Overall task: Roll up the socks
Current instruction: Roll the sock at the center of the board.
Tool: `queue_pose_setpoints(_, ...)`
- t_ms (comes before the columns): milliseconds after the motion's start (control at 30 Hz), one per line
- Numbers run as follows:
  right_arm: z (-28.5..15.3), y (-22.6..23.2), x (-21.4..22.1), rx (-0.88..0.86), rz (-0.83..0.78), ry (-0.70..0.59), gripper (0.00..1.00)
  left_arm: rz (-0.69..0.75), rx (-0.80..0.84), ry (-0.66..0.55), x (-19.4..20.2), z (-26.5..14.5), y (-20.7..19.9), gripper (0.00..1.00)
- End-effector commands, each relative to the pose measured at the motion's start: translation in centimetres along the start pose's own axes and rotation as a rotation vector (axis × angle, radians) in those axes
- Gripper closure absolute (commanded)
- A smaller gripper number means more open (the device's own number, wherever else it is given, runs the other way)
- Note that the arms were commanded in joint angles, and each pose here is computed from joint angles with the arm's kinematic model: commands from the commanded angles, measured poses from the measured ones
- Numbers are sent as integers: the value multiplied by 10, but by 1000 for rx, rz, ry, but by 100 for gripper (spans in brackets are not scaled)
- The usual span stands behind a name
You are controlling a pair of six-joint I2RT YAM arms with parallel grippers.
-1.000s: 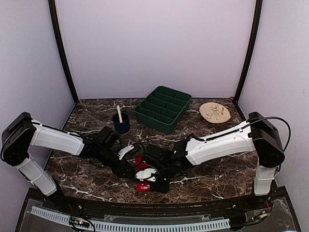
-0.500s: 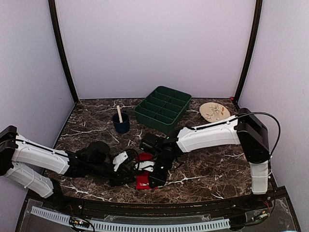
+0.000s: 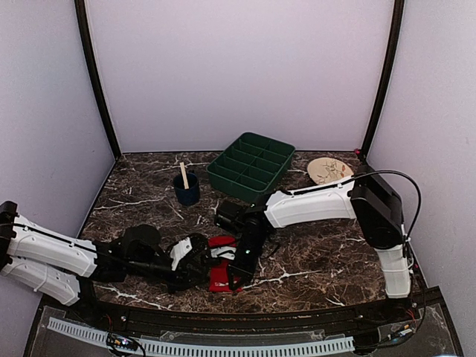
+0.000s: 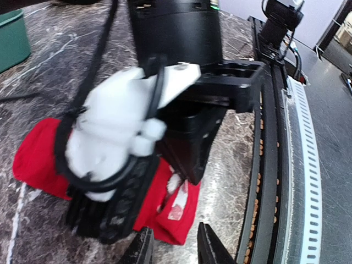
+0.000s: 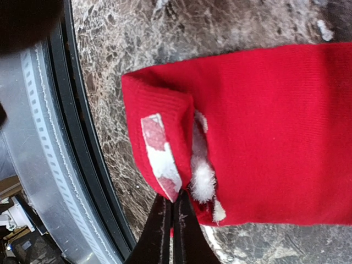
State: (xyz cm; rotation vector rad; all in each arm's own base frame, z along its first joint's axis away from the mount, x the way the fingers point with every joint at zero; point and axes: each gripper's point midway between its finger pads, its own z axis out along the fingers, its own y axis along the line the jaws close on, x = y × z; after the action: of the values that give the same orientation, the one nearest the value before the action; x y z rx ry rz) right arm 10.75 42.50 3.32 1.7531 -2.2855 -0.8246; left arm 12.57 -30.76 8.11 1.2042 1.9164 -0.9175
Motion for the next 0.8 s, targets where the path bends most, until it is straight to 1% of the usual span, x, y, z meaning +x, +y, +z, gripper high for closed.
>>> queue_pose_setpoints(0, -1, 5, -5, -52, 12, 1, 100, 91, 61, 36, 0, 10, -18, 69)
queue_pose_setpoints(133, -2, 5, -7, -64, 17, -1, 100, 147, 76, 84, 6, 19, -26, 66)
queue_pose_setpoints(400, -3, 9, -5, -88, 21, 10, 100, 236, 4, 137, 6, 32, -17, 58)
queue_pose_setpoints(767, -3, 13, -9, -117, 16, 7, 100, 289, 45, 220, 17, 44, -20, 57)
